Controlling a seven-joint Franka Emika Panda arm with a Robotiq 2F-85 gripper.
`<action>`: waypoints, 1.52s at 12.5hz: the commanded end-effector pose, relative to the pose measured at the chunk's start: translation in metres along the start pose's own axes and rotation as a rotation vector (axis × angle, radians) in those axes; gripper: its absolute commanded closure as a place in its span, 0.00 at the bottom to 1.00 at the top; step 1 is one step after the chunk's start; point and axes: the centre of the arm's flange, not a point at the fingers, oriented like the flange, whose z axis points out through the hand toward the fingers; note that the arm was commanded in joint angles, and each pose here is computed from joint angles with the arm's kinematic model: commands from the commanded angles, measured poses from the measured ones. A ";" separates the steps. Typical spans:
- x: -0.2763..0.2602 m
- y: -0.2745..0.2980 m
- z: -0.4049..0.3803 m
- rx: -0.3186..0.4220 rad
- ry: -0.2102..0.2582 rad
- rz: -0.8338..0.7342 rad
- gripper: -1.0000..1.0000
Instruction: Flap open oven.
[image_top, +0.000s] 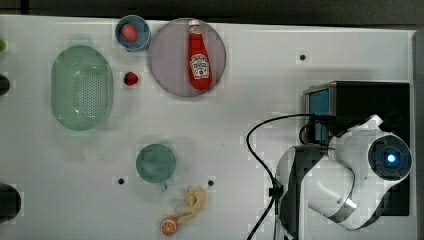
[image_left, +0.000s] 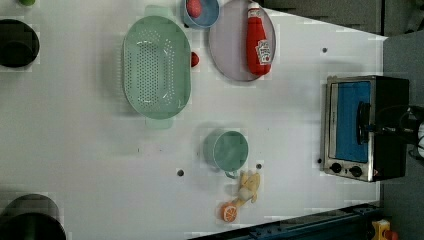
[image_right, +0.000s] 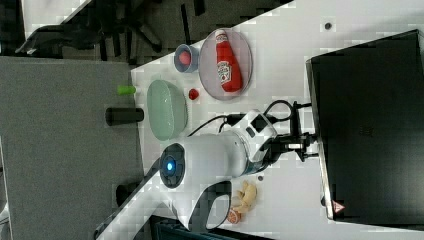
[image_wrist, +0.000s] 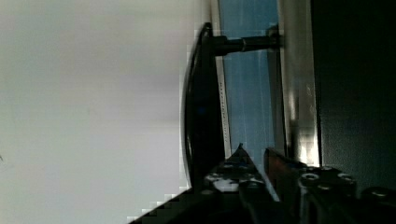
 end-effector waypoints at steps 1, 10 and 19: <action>0.011 -0.012 -0.004 -0.006 0.029 -0.049 0.83; 0.022 -0.087 0.008 -0.205 -0.028 -0.107 0.83; 0.014 -0.195 0.067 -0.344 -0.062 -0.096 0.83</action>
